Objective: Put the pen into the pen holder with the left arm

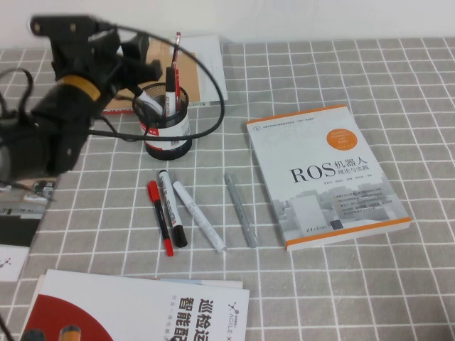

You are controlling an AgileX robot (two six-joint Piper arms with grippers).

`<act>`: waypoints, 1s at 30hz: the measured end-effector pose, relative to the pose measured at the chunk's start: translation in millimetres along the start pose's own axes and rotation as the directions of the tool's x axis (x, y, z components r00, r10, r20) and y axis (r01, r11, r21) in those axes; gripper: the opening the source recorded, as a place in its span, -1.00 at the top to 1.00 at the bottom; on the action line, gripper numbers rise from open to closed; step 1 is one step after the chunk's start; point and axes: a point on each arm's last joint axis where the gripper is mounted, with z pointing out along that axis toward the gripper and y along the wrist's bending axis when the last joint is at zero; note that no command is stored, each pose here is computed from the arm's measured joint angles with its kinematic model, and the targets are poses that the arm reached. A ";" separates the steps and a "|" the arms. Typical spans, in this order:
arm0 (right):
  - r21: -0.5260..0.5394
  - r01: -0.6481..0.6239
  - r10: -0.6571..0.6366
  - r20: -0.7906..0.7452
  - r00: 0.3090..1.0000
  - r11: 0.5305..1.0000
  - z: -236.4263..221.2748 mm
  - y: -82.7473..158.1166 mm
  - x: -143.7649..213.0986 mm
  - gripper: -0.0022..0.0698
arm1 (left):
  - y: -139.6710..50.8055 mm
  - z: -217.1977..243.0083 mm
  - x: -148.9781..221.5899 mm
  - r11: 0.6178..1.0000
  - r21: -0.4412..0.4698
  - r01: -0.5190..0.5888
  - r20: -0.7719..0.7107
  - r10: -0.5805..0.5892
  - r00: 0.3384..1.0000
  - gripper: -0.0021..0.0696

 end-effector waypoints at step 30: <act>0.000 0.000 0.000 0.000 1.000 1.000 0.0 0.0 0.0 0.98 | -34.2 -286.5 -9.7 0.996 0.087 0.017 0.011 -0.018 1.000 0.94</act>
